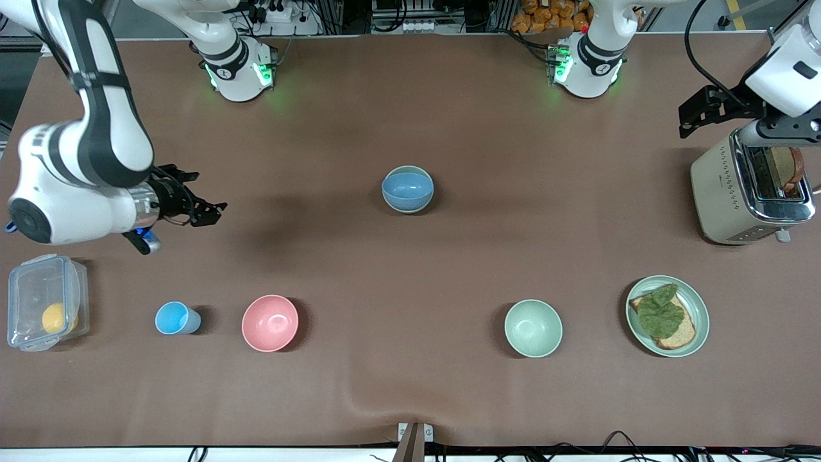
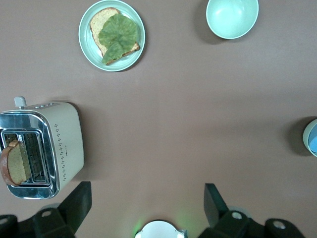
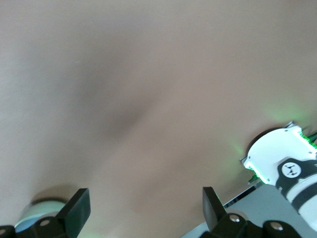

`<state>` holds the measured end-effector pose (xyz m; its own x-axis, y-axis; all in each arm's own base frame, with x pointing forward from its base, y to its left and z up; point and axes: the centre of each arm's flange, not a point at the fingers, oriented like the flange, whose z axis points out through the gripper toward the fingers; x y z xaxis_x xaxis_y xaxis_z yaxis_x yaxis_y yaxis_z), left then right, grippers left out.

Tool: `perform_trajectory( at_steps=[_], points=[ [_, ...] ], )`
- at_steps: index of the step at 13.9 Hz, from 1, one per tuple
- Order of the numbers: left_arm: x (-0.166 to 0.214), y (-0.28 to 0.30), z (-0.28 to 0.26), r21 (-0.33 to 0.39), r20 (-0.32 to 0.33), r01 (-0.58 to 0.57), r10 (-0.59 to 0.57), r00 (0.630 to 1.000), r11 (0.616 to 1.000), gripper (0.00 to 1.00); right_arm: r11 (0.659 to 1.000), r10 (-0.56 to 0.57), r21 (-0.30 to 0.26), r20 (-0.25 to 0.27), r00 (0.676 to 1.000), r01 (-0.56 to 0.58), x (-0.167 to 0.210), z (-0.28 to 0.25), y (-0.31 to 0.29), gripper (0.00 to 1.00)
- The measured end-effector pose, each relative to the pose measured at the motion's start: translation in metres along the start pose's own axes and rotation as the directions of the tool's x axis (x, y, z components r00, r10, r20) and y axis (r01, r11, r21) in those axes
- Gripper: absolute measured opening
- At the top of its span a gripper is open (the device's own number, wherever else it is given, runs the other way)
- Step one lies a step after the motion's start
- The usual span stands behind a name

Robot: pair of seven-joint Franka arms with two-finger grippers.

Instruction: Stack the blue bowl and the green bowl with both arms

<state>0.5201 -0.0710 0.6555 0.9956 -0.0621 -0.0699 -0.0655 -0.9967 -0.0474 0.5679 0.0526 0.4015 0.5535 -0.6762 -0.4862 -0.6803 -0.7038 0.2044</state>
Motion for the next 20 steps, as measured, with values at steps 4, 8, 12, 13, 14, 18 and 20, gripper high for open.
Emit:
perform_trajectory(
  at_steps=[4,8,12,13,14,18,20],
  points=[
    [0.002,0.001,0.002,0.000,0.004,-0.001,0.001,1.000,1.000,1.00,0.991,-0.121,0.029,-0.150,0.981,0.127,-0.045,-0.069,0.003,1.00],
    [0.002,0.001,0.002,0.000,0.004,-0.003,0.003,1.000,1.000,1.00,0.954,-0.288,0.001,-0.282,0.915,0.301,-0.087,-0.104,0.010,1.00],
    [0.001,0.013,0.002,0.000,0.002,-0.023,0.023,1.000,1.000,1.00,0.909,-0.378,0.008,-0.404,0.833,0.416,-0.108,-0.140,0.030,1.00],
    [0.001,0.015,0.002,0.000,0.003,-0.027,0.027,1.000,1.000,1.00,0.897,-0.401,-0.002,-0.427,0.810,0.443,-0.110,-0.146,0.033,1.00],
    [0.001,0.015,0.002,-0.002,0.004,-0.027,0.027,1.000,1.000,1.00,0.883,-0.425,-0.011,-0.444,0.789,0.470,-0.110,-0.151,0.038,1.00],
    [0.002,0.016,0.003,-0.041,0.009,-0.015,0.016,1.000,0.999,1.00,0.851,-0.473,-0.031,-0.476,0.741,0.524,-0.097,-0.165,0.056,1.00],
    [0.002,0.016,0.003,-0.042,0.009,0.000,0.001,1.000,0.999,1.00,0.845,-0.485,-0.050,-0.493,0.723,0.533,-0.097,-0.166,0.054,1.00]
  ],
)
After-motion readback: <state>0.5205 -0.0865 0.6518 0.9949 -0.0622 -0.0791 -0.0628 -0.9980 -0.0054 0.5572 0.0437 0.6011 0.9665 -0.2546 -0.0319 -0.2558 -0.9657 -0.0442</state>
